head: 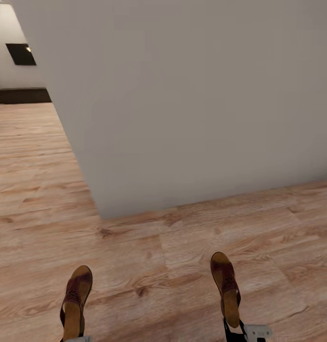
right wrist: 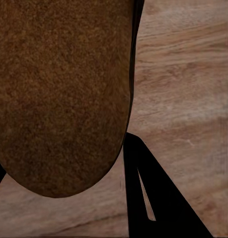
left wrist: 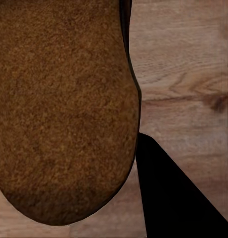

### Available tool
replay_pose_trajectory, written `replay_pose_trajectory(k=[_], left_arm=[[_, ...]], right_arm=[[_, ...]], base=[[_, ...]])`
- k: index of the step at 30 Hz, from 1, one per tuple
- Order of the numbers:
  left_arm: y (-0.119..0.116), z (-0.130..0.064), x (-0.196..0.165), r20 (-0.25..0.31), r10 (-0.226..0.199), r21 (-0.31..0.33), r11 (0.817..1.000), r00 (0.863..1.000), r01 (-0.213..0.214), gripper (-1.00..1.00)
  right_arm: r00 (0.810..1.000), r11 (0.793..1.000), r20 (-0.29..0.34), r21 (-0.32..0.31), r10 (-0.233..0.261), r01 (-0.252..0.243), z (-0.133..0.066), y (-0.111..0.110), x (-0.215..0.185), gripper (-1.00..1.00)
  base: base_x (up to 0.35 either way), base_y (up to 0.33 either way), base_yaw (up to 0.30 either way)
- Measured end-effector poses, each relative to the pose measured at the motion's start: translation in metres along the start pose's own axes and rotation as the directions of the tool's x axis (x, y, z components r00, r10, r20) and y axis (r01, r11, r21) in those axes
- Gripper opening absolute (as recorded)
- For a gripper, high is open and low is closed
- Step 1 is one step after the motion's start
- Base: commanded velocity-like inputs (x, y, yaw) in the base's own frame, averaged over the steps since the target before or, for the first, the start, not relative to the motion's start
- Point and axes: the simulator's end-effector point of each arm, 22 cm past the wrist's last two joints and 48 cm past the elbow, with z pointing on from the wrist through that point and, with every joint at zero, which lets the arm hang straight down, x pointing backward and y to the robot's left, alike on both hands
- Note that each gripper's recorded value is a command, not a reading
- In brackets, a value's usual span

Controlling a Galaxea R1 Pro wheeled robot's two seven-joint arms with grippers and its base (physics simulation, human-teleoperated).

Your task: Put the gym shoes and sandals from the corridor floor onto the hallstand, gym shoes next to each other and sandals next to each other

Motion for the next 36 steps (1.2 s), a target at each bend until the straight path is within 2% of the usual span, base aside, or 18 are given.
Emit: replay_pose_trajectory(k=[36], left_arm=[[-0.0001, 0.0002, -0.0002, 0.000, 0.000, 0.000, 1.000, 1.000, 0.000, -1.00]], right_arm=[[1.000, 1.000, 0.001, 0.001, 0.000, 0.000, 0.0001, -0.0005, -0.0003, -1.00]], base=[[0.000, 0.000, -0.300]])
